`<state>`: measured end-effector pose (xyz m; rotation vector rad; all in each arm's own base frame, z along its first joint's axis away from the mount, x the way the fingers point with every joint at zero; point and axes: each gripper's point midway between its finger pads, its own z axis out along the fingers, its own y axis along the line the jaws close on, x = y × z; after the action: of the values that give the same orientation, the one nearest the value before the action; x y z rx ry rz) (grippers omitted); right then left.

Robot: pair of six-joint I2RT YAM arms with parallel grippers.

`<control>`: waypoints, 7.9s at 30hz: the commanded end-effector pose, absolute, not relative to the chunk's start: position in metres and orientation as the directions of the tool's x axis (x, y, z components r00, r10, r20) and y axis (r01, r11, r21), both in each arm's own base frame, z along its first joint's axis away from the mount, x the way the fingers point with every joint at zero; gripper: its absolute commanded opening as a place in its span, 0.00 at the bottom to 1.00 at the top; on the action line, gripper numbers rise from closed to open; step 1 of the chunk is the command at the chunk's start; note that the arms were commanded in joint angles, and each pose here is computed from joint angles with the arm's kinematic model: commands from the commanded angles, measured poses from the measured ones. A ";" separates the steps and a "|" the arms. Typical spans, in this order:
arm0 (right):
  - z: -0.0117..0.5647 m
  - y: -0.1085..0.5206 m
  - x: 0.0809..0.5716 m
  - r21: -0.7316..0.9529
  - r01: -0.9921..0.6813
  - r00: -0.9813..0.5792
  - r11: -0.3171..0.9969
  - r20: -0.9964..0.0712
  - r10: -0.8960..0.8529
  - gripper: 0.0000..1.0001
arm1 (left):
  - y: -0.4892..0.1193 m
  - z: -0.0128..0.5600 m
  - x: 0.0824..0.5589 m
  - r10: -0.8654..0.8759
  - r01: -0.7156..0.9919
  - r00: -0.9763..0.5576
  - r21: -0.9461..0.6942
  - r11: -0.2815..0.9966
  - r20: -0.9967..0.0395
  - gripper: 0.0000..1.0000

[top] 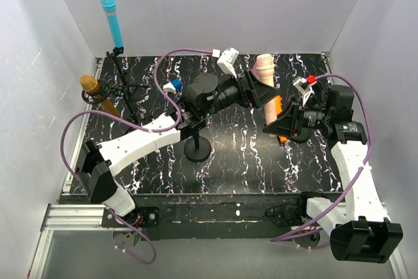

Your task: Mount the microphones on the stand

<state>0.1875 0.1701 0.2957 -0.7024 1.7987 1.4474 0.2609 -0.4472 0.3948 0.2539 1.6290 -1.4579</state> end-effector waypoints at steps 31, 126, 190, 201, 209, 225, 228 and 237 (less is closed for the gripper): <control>0.326 0.184 0.202 0.590 -0.790 -0.597 0.166 -0.802 0.011 0.62 | -0.427 0.425 0.263 -0.565 0.717 -0.468 -0.665 0.207 -0.680 0.00; 0.394 0.269 0.211 0.306 -0.938 -0.326 -0.162 -0.937 0.121 0.01 | -0.358 0.452 0.230 -0.431 0.918 -0.262 -0.361 0.166 -0.864 0.93; 0.458 0.235 0.223 0.457 -0.883 -0.469 -0.109 -0.874 0.129 0.30 | -0.406 0.415 0.221 -0.142 0.919 -0.332 -0.353 0.174 -0.933 0.00; 0.449 0.235 0.243 0.340 -0.940 -0.335 0.034 -0.936 0.113 0.01 | -0.329 0.422 0.237 -0.112 0.832 -0.243 -0.266 0.487 -0.964 0.98; 0.426 0.239 0.282 0.330 -0.901 -0.320 0.281 -0.944 0.081 0.01 | -0.236 0.391 0.254 0.126 0.654 -0.284 -0.095 0.750 -0.951 0.98; 0.384 0.288 0.328 0.386 -0.723 -0.381 0.572 -0.914 0.136 0.01 | -0.225 0.337 0.261 0.366 0.660 -0.377 0.031 0.751 -0.851 0.98; 0.380 0.292 0.334 0.425 -0.666 -0.412 0.613 -0.895 0.172 0.01 | -0.228 0.334 0.262 0.358 0.664 -0.387 0.013 0.748 -0.850 0.98; 0.376 0.298 0.332 0.520 -0.613 -0.489 0.595 -0.841 0.231 0.01 | -0.233 0.318 0.266 0.336 0.655 -0.449 -0.049 0.754 -0.828 0.98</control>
<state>0.3314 0.2988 0.3519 -0.3771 1.8669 1.0168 0.2659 -0.2282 0.3213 0.7612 2.0611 -0.4140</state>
